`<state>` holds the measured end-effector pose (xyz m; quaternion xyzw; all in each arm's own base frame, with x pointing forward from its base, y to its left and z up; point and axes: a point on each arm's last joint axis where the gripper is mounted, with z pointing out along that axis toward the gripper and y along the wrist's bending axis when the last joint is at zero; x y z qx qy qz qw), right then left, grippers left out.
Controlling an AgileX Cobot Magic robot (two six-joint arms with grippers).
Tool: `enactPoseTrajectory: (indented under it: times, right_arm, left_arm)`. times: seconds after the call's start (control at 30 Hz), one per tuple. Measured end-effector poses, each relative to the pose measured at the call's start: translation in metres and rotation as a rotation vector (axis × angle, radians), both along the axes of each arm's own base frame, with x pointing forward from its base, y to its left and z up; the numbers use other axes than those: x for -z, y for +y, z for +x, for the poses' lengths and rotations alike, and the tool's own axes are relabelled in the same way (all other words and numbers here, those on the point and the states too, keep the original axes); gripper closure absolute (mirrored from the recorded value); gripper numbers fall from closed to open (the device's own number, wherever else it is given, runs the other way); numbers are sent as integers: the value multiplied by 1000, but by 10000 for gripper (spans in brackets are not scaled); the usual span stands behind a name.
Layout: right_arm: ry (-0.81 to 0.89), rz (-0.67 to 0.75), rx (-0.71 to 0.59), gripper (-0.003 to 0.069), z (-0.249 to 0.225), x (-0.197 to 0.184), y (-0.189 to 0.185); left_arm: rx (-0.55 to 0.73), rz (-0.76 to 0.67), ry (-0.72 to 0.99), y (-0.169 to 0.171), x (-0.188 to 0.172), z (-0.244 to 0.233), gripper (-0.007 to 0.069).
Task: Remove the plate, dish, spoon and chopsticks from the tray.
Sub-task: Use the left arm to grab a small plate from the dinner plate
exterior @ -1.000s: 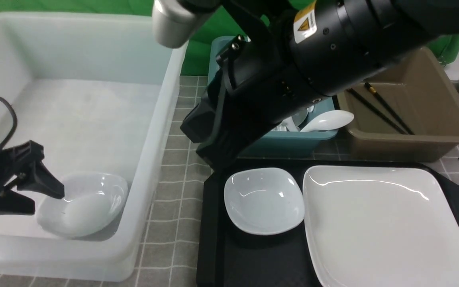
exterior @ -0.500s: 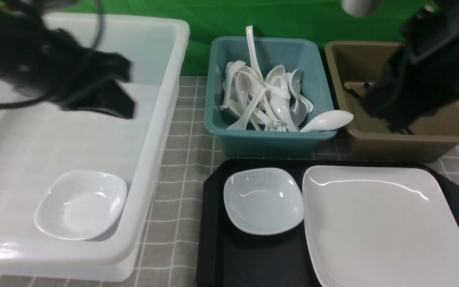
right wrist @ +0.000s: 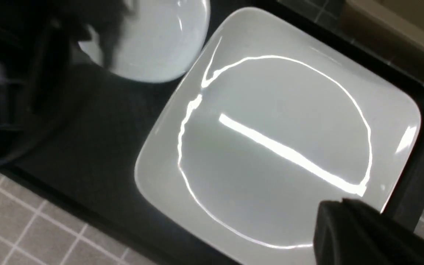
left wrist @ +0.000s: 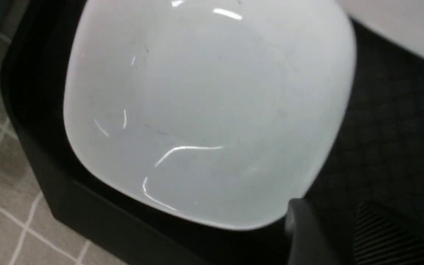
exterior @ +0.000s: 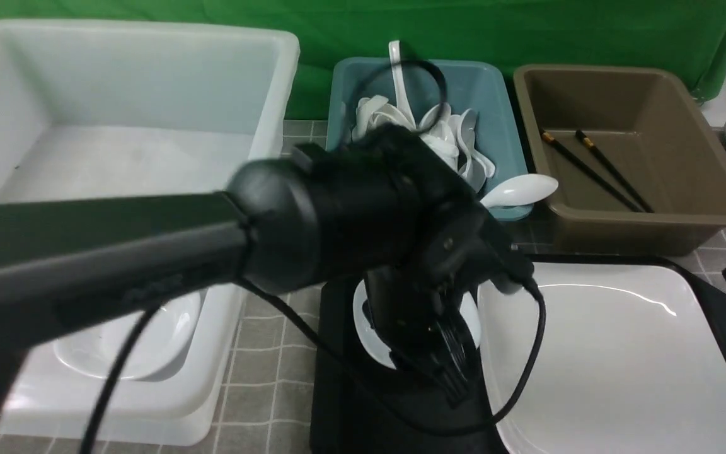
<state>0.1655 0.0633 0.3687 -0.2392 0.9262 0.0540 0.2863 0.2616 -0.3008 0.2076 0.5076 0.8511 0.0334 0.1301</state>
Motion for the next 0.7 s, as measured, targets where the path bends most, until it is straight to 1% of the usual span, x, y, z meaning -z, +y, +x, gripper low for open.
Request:
enactPoseTrajectory:
  times: [0.03, 0.07, 0.1, 0.2, 0.3, 0.4, 0.43, 0.5, 0.53, 0.57, 0.6, 0.63, 0.67, 0.7]
  right_arm:
    - [5, 3, 0, 634, -3, 0, -1]
    - [13, 6, -1, 634, -5, -1, -1]
    - [24, 8, -3, 634, -8, -1, -1]
    - [39, 8, -5, 634, -10, 0, -2]
    - [42, 12, -6, 634, -10, 0, -1]
    - [46, 22, -8, 634, -11, 0, 0]
    - [48, 26, -10, 634, -11, 0, 0]
    - [54, 42, -15, 634, -11, 0, 1]
    - [54, 45, -20, 634, -12, 0, 2]
    - [55, 51, -27, 634, -12, 0, 3]
    - [55, 52, -29, 634, -12, 0, 3]
    - [55, 54, -34, 634, -12, 0, 3]
    - [55, 53, -35, 634, -12, 0, 3]
    - [54, 55, -36, 634, -12, 0, 3]
  left_arm:
    - [5, 10, -4, -1, 6, 2, 335]
    - [9, 15, -8, -3, 10, 3, 311]
    - [12, 18, -14, -5, 18, 6, 256]
    - [19, 21, -27, -7, 27, 9, 167]
    - [24, 20, -36, -9, 34, 13, 125]
    - [20, 20, -38, -8, 40, 17, 121]
    - [14, 21, -39, -8, 43, 19, 133]
    - [-9, 21, -32, -6, 46, 21, 197]
    - [-17, 19, -33, -6, 47, 22, 244]
    - [-22, 19, -32, -6, 47, 22, 312]
    - [-20, 20, -33, -6, 47, 22, 334]
    - [-11, 12, -48, -8, 43, 23, 434]
    - [-10, 12, -51, -8, 42, 23, 454]
    - [-6, 8, -61, -8, 37, 23, 501]
